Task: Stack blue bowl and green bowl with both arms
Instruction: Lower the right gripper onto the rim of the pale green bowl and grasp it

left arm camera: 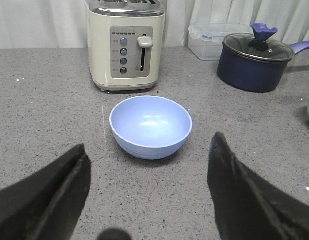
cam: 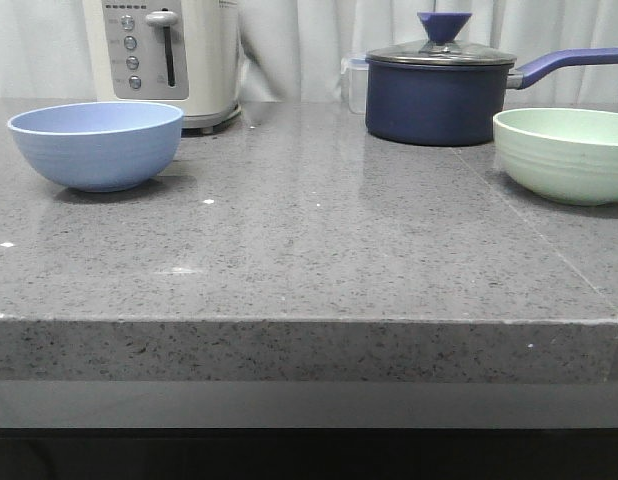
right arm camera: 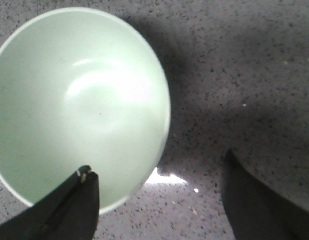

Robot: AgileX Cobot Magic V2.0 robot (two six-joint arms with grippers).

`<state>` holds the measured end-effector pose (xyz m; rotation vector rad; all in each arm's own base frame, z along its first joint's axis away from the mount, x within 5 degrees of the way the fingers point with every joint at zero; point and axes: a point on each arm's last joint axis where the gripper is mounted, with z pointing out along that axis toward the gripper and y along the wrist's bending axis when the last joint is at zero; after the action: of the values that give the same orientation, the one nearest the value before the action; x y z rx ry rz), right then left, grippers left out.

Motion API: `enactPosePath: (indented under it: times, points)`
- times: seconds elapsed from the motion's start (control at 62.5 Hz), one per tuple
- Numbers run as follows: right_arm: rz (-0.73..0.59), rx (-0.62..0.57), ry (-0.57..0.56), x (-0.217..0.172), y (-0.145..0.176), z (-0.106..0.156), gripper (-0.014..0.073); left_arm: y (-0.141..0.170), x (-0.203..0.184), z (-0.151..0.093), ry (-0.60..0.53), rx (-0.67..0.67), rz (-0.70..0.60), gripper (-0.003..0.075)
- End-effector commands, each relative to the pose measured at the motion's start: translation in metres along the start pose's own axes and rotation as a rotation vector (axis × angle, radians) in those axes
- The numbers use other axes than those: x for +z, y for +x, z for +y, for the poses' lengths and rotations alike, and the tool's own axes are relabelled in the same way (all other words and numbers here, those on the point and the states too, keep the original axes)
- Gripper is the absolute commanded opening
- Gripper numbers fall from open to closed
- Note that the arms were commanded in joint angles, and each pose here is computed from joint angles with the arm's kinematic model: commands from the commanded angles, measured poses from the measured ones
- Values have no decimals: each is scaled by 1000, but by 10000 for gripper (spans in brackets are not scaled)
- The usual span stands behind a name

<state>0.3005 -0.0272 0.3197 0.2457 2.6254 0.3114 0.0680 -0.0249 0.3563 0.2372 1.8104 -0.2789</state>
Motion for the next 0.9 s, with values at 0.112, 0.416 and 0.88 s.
enactPosePath:
  times: [0.112, 0.416, 0.88]
  points:
    - [-109, 29, -33, 9, -21, -1, 523, -15, -3, -1, 7, -4, -87, 491]
    - [-116, 45, -25, 26, -27, -6, 301, -14, -2, -1, 8, -4, -78, 491]
    - [-100, 37, -26, 26, -25, -6, 32, -14, -2, -1, 8, -4, -78, 491]
